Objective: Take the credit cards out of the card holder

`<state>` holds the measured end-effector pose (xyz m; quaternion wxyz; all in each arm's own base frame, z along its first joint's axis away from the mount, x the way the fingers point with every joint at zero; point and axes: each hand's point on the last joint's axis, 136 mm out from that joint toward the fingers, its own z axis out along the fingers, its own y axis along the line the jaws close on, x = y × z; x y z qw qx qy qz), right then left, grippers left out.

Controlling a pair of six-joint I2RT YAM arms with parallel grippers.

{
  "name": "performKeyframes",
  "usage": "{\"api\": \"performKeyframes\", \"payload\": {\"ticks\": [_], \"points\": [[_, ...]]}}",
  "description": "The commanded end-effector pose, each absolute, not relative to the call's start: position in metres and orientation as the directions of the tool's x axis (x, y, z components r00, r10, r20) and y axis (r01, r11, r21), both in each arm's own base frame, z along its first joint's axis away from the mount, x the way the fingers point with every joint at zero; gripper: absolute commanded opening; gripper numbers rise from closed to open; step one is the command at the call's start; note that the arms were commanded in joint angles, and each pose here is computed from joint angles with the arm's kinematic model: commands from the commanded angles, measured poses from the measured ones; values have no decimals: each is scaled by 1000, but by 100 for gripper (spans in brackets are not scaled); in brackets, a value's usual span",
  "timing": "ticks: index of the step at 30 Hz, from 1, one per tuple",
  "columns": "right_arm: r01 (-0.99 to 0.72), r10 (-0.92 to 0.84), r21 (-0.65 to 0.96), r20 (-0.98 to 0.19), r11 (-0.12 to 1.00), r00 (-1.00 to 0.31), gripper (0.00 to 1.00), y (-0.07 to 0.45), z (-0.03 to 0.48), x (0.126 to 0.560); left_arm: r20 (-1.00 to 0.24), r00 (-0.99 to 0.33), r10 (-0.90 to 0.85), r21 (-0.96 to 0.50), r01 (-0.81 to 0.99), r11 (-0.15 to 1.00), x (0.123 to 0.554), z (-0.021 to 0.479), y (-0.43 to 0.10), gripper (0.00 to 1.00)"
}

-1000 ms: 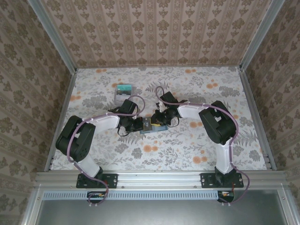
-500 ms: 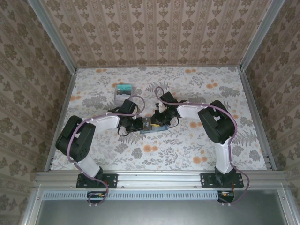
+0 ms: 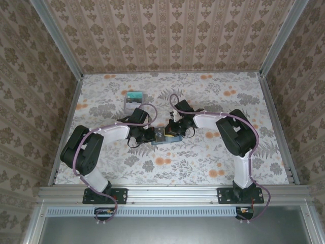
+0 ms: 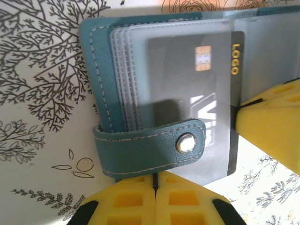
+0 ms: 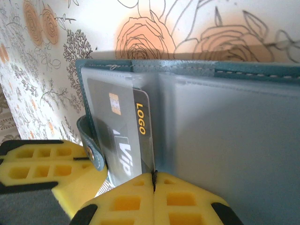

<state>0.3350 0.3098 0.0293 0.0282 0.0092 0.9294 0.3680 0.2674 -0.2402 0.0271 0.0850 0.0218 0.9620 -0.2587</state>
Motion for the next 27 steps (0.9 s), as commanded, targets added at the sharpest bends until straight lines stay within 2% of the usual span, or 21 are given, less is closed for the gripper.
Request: {"api": "performKeyframes", "payload": {"ticks": [1, 8, 9, 11, 16, 25, 27], "points": [[-8, 58, 693, -72, 721, -996, 0, 297, 44, 338, -138, -990, -16, -482, 53, 875, 260, 21, -233, 2], [-1, 56, 696, -60, 718, -997, 0, 295, 42, 335, -138, -990, -16, -488, 54, 871, 260, 22, -234, 2], [1, 54, 696, -55, 718, -997, 7, 296, 40, 334, -136, -991, -14, -487, 55, 872, 259, 21, -234, 2], [-1, 49, 696, -52, 718, -997, 15, 298, 37, 333, -138, -990, -12, -489, 57, 870, 259, 22, -235, 2], [-9, 25, 695, -39, 719, -999, 23, 307, 30, 329, -133, -991, -9, -492, 58, 869, 258, 21, -235, 2], [-9, 18, 688, -32, 725, -999, 23, 311, 24, 326, -132, -991, -5, -496, 62, 866, 256, 22, -237, 2], [-9, 19, 687, -32, 727, -999, 21, 311, 24, 327, -130, -992, -4, -497, 62, 866, 255, 21, -237, 1]]}}
